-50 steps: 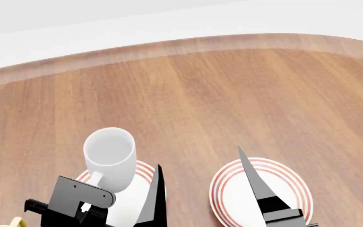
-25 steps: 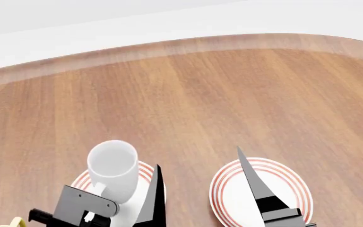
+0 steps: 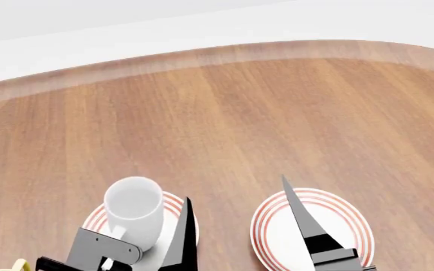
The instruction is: Put the white mug on the left plate.
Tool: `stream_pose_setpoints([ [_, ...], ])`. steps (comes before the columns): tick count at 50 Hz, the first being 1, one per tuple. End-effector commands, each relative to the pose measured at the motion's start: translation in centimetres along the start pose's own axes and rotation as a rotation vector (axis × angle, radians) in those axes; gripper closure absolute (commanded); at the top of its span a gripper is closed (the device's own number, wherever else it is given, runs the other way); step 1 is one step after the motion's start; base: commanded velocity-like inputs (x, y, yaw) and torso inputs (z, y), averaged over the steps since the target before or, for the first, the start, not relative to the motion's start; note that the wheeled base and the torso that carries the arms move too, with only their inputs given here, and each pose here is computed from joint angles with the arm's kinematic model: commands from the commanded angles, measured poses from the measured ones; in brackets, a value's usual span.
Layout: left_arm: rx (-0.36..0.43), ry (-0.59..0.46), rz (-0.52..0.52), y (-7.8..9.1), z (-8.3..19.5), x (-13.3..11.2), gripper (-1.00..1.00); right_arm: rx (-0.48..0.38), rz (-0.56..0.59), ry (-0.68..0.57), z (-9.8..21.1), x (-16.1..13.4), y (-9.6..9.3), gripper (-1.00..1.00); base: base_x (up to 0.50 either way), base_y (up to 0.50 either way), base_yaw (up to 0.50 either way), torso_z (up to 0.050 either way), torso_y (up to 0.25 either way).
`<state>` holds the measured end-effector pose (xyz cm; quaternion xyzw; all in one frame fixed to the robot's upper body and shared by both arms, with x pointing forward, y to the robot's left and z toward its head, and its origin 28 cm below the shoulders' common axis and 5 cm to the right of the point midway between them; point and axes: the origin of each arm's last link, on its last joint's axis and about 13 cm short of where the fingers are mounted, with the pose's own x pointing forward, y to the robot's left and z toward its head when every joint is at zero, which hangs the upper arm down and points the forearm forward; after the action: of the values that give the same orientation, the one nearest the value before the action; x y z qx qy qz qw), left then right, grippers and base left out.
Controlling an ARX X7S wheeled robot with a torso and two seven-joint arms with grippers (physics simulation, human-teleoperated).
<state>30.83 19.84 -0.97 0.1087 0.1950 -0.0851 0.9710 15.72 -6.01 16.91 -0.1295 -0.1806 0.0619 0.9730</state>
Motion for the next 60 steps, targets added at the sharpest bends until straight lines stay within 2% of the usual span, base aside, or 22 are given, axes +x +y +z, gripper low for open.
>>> stream_pose_setpoints([
  [1,-0.004,-0.006,0.004,0.1,0.1,0.1,1.0,0.0,0.001,0.001,0.0,0.0,0.0,-1.0,0.0,0.0,0.0,0.0,0.0],
  [9,-0.002,-0.005,0.004,0.0,0.1,0.1,1.0,0.002,0.004,0.001,0.0,0.0,0.0,-1.0,0.0,0.0,0.0,0.0,0.0],
  [10,-0.002,-0.005,0.003,0.0,0.1,0.1,-1.0,0.002,0.004,0.001,0.0,0.1,0.0,-1.0,0.0,0.0,0.0,0.0,0.0],
  [23,-0.007,-0.001,-0.007,-0.1,0.0,0.0,-1.0,0.002,0.005,0.001,0.0,0.1,0.1,-1.0,0.0,0.0,0.0,0.0,0.0],
  [33,-0.005,-0.034,-0.023,-0.3,0.4,-1.2,-1.0,0.001,0.005,0.0,0.0,0.0,0.1,-1.0,0.0,0.0,0.0,0.0,0.0],
  [35,-0.013,-0.05,-0.034,-0.5,0.9,-2.1,-1.0,0.001,0.005,0.0,0.1,0.0,0.1,-1.0,0.0,0.0,0.0,0.0,0.0],
  [37,-0.059,-0.064,-0.048,-0.6,1.3,-2.8,-1.0,-0.001,0.004,-0.002,0.1,0.0,0.0,-1.0,0.0,0.0,0.0,0.0,0.0],
  [39,-0.045,-0.097,-0.069,-0.8,1.7,-4.0,-1.0,-0.001,0.001,-0.001,0.1,0.0,0.0,-1.0,0.0,0.0,0.0,0.0,0.0],
  [43,-0.081,-0.141,-0.104,-0.8,2.6,-5.3,-1.0,-0.003,0.004,-0.002,0.1,0.0,0.0,-1.0,0.0,0.0,0.0,0.0,0.0],
  [49,-0.124,-0.258,-0.156,-0.5,5.5,-9.5,-1.0,-0.004,0.004,-0.003,0.2,0.0,0.1,-1.0,0.0,0.0,0.0,0.0,0.0],
  [60,-0.138,-0.432,-0.147,0.5,8.0,-13.9,-1.0,-0.006,0.01,-0.005,0.3,0.0,0.2,-1.0,0.0,0.0,0.0,0.0,0.0],
])
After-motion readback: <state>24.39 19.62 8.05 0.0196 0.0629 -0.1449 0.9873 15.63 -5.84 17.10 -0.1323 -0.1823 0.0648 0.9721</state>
